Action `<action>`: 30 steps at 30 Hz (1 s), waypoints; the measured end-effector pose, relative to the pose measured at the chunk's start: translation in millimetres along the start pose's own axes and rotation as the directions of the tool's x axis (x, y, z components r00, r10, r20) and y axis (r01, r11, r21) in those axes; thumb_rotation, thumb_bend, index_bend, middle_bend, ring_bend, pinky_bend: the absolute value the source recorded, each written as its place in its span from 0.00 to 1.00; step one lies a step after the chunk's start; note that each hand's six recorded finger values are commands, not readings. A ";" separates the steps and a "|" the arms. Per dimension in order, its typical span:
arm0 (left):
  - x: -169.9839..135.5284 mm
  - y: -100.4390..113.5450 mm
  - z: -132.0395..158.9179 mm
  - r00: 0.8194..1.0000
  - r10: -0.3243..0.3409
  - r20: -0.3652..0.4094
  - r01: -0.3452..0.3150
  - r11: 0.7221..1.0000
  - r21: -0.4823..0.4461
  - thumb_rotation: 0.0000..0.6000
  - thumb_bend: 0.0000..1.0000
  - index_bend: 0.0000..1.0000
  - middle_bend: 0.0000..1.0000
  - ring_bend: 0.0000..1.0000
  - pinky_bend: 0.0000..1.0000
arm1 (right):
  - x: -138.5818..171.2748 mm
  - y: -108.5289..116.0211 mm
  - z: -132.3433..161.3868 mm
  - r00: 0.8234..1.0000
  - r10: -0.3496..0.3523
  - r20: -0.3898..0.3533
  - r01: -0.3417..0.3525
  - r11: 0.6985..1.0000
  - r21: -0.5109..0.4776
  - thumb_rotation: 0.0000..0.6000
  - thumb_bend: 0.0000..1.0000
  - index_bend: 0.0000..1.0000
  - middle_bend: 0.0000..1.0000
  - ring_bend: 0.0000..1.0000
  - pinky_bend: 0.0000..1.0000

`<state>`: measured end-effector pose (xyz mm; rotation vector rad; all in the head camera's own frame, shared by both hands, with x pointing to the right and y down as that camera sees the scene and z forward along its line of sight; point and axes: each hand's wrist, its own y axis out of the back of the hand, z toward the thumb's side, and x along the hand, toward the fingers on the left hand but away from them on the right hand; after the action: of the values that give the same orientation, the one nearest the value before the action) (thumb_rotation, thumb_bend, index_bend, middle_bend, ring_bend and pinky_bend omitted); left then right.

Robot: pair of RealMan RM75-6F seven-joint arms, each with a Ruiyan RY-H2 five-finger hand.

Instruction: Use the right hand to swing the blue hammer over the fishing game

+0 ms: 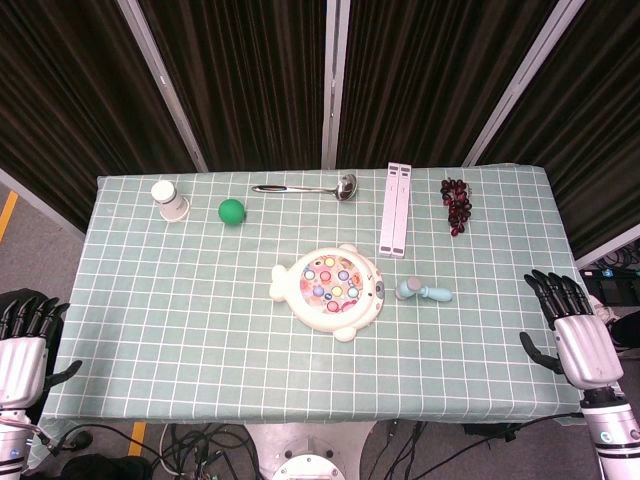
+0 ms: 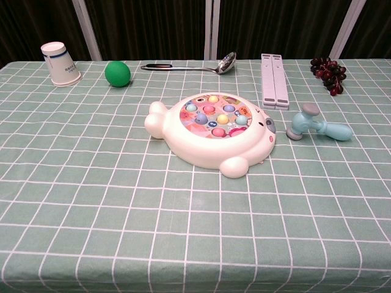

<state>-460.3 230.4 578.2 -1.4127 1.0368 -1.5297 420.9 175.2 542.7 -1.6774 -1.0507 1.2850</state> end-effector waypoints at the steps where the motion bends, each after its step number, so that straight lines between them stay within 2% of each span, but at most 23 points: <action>1: -0.2 0.6 -0.1 1.000 0.002 0.000 -0.002 1.000 0.000 1.00 0.00 0.19 0.14 0.07 0.01 | 0.8 0.3 -0.3 1.000 -0.003 0.001 0.003 1.000 -0.002 1.00 0.26 0.00 0.07 0.00 0.00; 8: -3.4 4.4 -2.4 1.000 0.013 0.001 -0.013 1.000 0.002 1.00 0.00 0.19 0.14 0.07 0.01 | 4.3 -1.4 1.1 1.000 0.002 -0.004 -0.002 1.000 -0.009 1.00 0.22 0.00 0.09 0.00 0.00; 12: -4.1 3.5 -2.2 1.000 0.009 0.004 -0.009 1.000 -0.003 1.00 0.00 0.19 0.14 0.07 0.01 | -1.8 -4.6 5.5 1.000 0.023 -0.016 -0.023 1.000 -0.009 1.00 0.10 0.00 0.13 0.00 0.04; 16: -3.6 2.6 -1.9 1.000 0.007 0.008 -0.007 1.000 -0.006 1.00 0.00 0.19 0.14 0.07 0.01 | -21.8 -14.5 13.6 0.997 0.072 -0.029 -0.072 0.997 0.000 1.00 0.00 0.01 0.18 0.02 0.10; 21: -3.6 -1.0 -4.9 1.000 -0.008 0.002 0.008 1.000 -0.012 1.00 0.00 0.19 0.14 0.07 0.01 | -60.3 -34.6 25.4 0.989 0.147 -0.032 -0.147 0.989 -0.014 1.00 0.02 0.11 0.23 0.05 0.14; 30: -2.9 -6.6 -9.8 1.000 -0.030 -0.008 0.030 0.999 -0.018 1.00 0.00 0.19 0.14 0.07 0.01 | -130.7 -93.9 52.6 0.959 0.283 -0.005 -0.283 0.958 -0.048 1.00 0.15 0.25 0.29 0.11 0.20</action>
<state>-470.0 235.9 582.9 -1.4415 1.0403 -1.5523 334.7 93.7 663.5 -1.9160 -0.8695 1.4511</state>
